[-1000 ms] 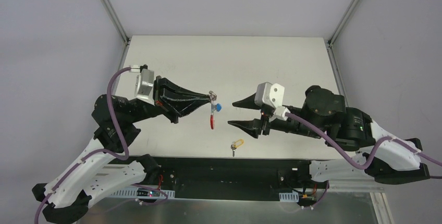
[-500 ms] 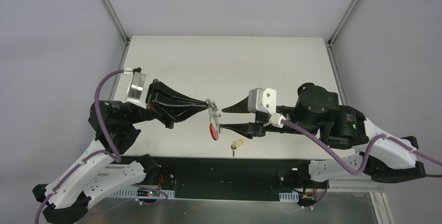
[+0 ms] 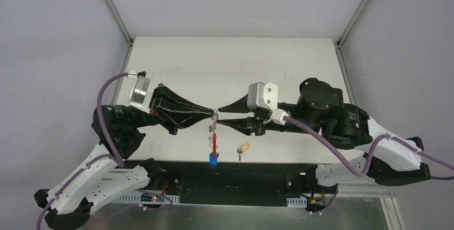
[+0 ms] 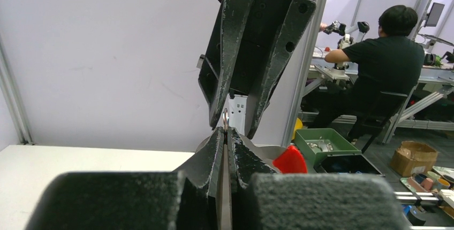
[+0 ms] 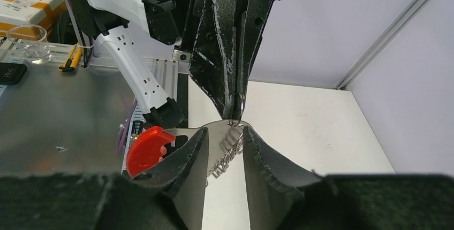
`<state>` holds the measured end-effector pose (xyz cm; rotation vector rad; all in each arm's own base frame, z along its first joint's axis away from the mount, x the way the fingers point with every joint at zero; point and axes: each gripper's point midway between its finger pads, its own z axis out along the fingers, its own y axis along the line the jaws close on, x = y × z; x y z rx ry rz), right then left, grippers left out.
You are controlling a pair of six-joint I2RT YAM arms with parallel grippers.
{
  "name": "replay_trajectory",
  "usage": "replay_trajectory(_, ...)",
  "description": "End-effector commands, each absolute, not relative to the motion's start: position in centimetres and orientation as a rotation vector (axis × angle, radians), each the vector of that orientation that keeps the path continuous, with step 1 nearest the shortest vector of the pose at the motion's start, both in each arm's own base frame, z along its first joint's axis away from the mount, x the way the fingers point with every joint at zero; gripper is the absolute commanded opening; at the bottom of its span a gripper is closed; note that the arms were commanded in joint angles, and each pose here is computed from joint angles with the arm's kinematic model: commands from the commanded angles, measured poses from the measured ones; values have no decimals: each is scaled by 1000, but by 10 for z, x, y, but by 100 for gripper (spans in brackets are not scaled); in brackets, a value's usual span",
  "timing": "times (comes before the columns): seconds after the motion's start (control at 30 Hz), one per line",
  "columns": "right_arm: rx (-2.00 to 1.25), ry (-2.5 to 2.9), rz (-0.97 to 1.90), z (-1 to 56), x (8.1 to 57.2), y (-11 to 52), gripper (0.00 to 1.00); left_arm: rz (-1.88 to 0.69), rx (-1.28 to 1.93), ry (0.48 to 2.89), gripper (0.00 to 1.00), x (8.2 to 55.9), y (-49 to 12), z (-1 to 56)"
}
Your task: Put the keys on the keyring
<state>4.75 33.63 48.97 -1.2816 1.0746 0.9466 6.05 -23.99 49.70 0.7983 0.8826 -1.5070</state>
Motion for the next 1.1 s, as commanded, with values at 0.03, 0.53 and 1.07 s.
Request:
replay_trajectory(0.03,-1234,1011,996,517,44,337,29,-1525,818,765,0,41,-228,515)
replay_trajectory(0.53,-1222,1014,1030,521,44,342,21,-1522,827,763,0,40,-228,512)
replay_trajectory(1.07,-1211,1066,1045,516,49,342,0,-1525,843,754,0,38,-228,512)
